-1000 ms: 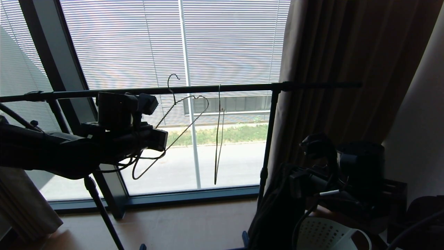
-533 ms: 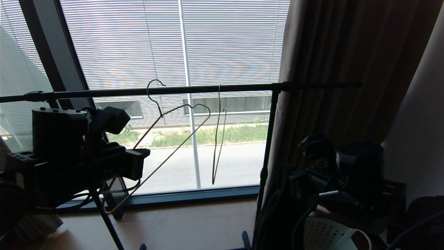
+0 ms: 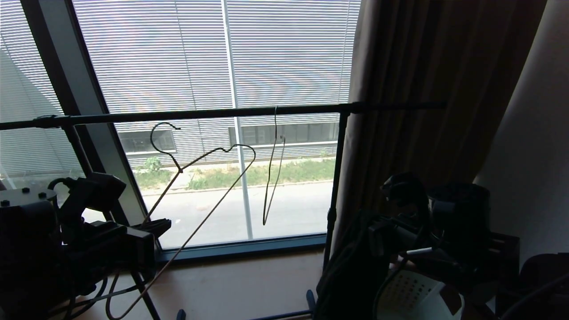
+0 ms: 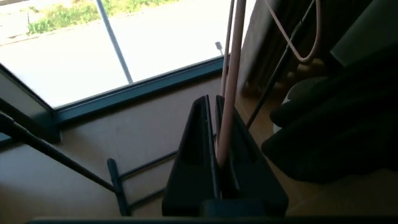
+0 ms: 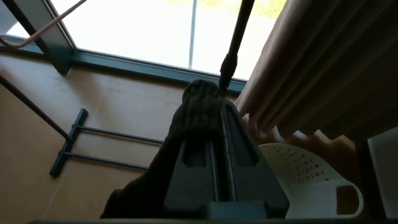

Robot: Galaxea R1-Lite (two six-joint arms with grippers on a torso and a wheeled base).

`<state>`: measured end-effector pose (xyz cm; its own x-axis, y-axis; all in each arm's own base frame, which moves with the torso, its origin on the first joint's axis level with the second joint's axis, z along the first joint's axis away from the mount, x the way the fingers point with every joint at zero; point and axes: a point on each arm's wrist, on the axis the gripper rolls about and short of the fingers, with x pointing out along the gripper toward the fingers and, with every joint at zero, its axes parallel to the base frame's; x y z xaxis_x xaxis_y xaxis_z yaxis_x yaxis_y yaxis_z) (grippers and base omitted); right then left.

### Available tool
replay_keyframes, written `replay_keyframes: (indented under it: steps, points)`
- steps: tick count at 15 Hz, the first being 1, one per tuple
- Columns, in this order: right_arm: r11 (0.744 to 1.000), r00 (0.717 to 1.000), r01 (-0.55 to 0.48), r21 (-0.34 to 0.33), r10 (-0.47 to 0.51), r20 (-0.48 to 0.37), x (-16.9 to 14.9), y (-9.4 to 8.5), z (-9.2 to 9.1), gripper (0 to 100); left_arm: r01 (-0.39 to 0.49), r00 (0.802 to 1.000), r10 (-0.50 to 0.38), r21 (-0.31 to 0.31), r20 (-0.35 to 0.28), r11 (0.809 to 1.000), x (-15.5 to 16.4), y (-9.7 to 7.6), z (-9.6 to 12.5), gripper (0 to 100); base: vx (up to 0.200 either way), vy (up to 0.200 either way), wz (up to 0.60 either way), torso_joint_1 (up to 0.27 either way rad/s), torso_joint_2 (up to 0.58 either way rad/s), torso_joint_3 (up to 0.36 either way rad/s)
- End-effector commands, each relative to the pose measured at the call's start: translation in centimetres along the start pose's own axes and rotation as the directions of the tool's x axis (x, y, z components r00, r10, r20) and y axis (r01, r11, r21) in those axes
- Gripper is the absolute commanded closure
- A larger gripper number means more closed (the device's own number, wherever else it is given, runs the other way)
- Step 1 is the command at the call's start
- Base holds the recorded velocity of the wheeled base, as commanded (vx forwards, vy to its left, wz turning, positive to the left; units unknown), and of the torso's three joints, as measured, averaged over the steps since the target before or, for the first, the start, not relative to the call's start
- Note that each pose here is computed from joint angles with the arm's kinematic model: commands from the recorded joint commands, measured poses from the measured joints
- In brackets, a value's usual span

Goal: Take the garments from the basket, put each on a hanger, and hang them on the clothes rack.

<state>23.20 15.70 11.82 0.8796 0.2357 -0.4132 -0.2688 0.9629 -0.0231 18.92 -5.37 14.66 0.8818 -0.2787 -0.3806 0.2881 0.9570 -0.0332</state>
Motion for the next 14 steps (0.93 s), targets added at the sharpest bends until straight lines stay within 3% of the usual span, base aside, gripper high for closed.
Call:
replay_keyframes:
  steps: [1, 3, 6, 11, 12, 14]
  points:
    - [1.0, 1.0, -0.001, -0.007, 0.001, -0.009, 0.1, 0.1, -0.2, 100, 0.003, 0.999, -0.005, -0.029, -0.04, 1.0, 1.1, 0.8, -2.0, 100, 0.0, 0.0, 0.0, 0.0, 0.0, 0.0]
    - [0.993, 0.993, 0.117, -0.024, -0.117, -0.013, 0.8, 0.1, -0.6, 100, 0.094, 0.988, -0.093, -0.01, 0.125, 0.995, -1.1, 1.4, -1.1, 100, 0.0, 0.0, 0.0, 0.0, 0.0, 0.0]
    - [0.969, 0.972, 0.232, -0.085, -0.229, 0.047, 1.6, -0.4, 1.3, 100, 0.162, 0.969, -0.172, 0.068, 0.176, 0.984, -3.2, 1.1, -1.2, 100, 0.0, 0.0, 0.0, 0.0, 0.0, 0.0]
    - [0.955, 0.952, 0.29, -0.06, -0.282, 0.115, 3.0, -0.1, 4.0, 100, 0.175, 0.951, -0.197, 0.108, 0.24, 0.979, -4.7, 0.7, -0.7, 100, 0.0, 0.0, 0.0, 0.0, 0.0, 0.0]
    - [0.952, 0.947, 0.302, -0.05, -0.294, 0.13, 3.8, -0.1, 4.7, 100, 0.278, 0.929, -0.303, 0.136, 0.214, 0.951, -4.9, -0.3, -1.3, 100, 0.0, 0.0, 0.0, 0.0, 0.0, 0.0]
    - [0.934, 0.926, 0.356, -0.044, -0.346, 0.15, 5.0, 0.2, 5.5, 100, 0.383, 0.906, -0.403, 0.15, 0.133, 0.911, -4.3, -1.9, -2.5, 100, 0.0, 0.0, 0.0, 0.0, 0.0, 0.0]
